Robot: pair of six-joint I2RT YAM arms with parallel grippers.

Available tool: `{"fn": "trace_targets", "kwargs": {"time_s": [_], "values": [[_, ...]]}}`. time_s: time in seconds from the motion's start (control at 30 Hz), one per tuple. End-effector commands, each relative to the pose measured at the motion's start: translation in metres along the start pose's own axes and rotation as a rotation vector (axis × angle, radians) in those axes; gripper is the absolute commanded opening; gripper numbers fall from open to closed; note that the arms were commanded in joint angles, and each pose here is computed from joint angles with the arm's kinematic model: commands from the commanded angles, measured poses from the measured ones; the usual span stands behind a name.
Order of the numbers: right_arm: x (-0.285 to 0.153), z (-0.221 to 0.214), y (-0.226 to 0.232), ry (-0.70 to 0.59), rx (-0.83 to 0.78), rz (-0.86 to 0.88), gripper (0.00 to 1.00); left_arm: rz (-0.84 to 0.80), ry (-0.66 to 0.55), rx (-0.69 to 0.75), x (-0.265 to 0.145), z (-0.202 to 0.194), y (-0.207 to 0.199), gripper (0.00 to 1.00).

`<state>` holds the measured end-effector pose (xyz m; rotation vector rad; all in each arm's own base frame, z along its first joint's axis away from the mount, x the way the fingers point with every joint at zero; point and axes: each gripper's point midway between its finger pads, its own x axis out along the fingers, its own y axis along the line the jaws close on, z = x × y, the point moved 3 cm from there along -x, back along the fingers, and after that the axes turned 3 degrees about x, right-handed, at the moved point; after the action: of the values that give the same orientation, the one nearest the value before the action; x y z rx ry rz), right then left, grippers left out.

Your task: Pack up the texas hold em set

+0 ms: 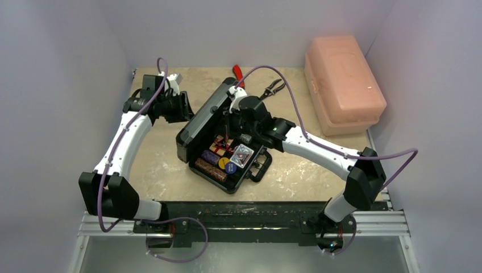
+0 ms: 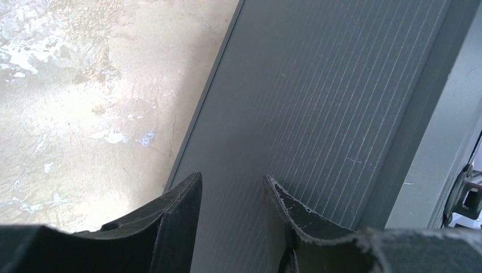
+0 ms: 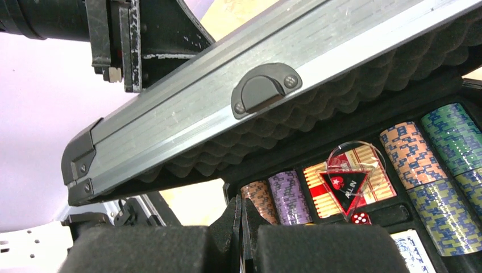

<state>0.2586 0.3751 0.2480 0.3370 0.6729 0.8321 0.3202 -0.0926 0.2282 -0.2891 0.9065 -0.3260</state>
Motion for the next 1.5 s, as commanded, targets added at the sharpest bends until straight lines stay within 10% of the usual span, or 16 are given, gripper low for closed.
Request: {"fn": "trace_targets", "kwargs": {"time_s": [0.0,1.03,1.47], "values": [[-0.002,0.021,0.014,-0.058,0.003,0.011,0.00,-0.037,-0.023,0.051,-0.008,0.002,-0.011,0.43],[-0.022,0.005,0.010,-0.035,0.048,-0.066,0.00,-0.118,-0.006,0.161,-0.015,-0.009,-0.045,0.43],[-0.112,0.016,-0.012,-0.142,0.041,-0.251,0.00,-0.115,-0.011,0.165,-0.017,-0.009,-0.045,0.43]]}}
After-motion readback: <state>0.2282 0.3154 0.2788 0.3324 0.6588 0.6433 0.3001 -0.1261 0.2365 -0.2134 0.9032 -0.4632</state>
